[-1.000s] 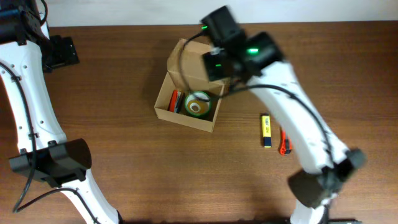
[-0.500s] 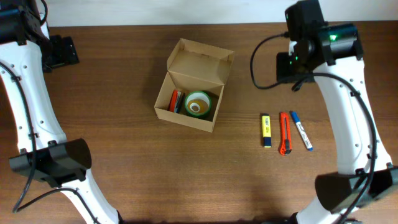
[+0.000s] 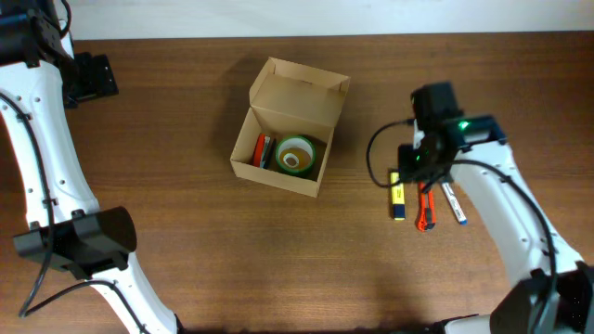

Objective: Pack container
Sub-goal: 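Lift the right gripper out of the box toward the highlighter, then lower the right gripper onto the yellow highlighter and grasp it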

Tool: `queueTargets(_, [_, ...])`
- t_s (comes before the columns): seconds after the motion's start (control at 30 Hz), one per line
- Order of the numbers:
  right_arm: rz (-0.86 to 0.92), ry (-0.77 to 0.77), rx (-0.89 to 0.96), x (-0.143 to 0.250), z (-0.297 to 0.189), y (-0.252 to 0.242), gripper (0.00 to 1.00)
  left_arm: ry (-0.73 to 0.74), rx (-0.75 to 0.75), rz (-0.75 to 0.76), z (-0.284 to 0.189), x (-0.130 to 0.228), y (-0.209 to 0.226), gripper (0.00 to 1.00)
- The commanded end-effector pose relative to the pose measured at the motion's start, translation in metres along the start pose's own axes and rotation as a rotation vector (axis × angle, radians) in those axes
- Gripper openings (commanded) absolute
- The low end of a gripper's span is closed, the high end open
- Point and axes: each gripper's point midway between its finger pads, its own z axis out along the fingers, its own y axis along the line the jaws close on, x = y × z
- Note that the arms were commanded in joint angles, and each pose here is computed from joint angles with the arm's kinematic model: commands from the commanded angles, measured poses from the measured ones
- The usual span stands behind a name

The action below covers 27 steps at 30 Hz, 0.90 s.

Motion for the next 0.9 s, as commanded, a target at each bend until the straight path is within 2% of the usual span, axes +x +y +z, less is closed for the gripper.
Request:
queueTargets(0.0, [0.031,0.042,-0.059,0.016,0.019,0.008,0.52,-0.031,0.008,0.000,-0.011,-0.003,0.002,0.99])
queueTargets(0.27, [0.029,0.136,-0.058,0.039,0.055,0.010,0.56,-0.031,0.008,0.000,-0.011,-0.003,0.002,0.99])
queueTargets(0.87, [0.026,0.238,-0.043,0.044,0.116,0.016,0.58,-0.031,0.008,0.000,-0.011,-0.003,0.002,0.99])
